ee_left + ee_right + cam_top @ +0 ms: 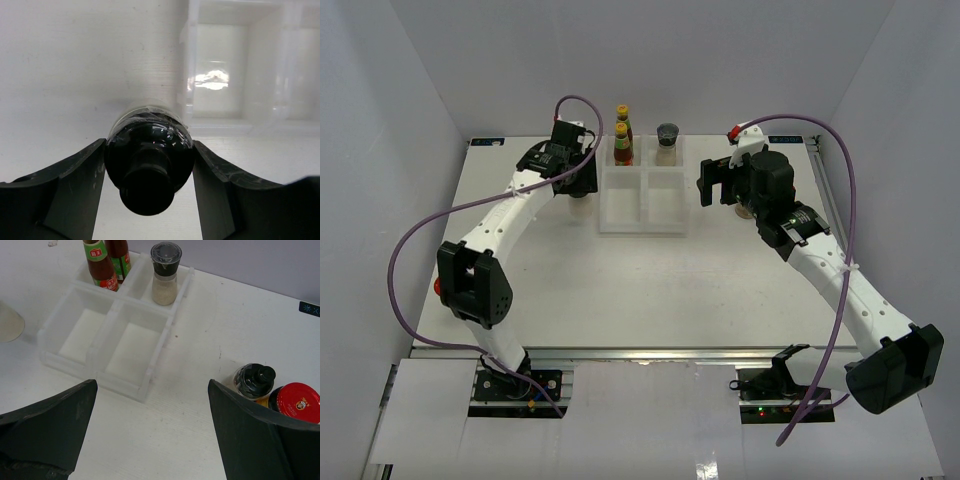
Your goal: Organize the condiment bottles
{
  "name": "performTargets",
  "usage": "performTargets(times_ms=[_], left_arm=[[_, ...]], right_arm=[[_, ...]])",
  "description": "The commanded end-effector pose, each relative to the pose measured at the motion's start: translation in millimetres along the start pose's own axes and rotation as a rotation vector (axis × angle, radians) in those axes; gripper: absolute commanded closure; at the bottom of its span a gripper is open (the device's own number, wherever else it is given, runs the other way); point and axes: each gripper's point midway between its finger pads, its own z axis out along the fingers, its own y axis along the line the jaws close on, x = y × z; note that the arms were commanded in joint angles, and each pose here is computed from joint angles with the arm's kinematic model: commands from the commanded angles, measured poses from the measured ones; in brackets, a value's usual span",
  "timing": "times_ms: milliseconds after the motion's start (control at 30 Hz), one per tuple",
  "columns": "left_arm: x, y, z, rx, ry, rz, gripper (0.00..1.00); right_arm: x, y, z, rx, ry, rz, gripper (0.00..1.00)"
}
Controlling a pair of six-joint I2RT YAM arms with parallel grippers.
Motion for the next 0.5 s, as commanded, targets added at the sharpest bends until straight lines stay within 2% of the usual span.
performTargets(times_ms=[0, 233, 467], left_arm=[[-62, -42, -35, 0.126, -0.178, 0.027, 1.00], [-81, -74, -15, 0.195, -0.199, 0.042, 1.00], [-80, -109, 32, 0.296, -0.192, 0.089, 1.00]], right_arm=[[-25, -2, -8, 0.013, -0.087, 0.002, 0.02], [-26, -6, -8, 0.032, -0.089, 0.001, 0.02], [-23, -8, -6, 0.043, -0.089, 0.011, 0.02]])
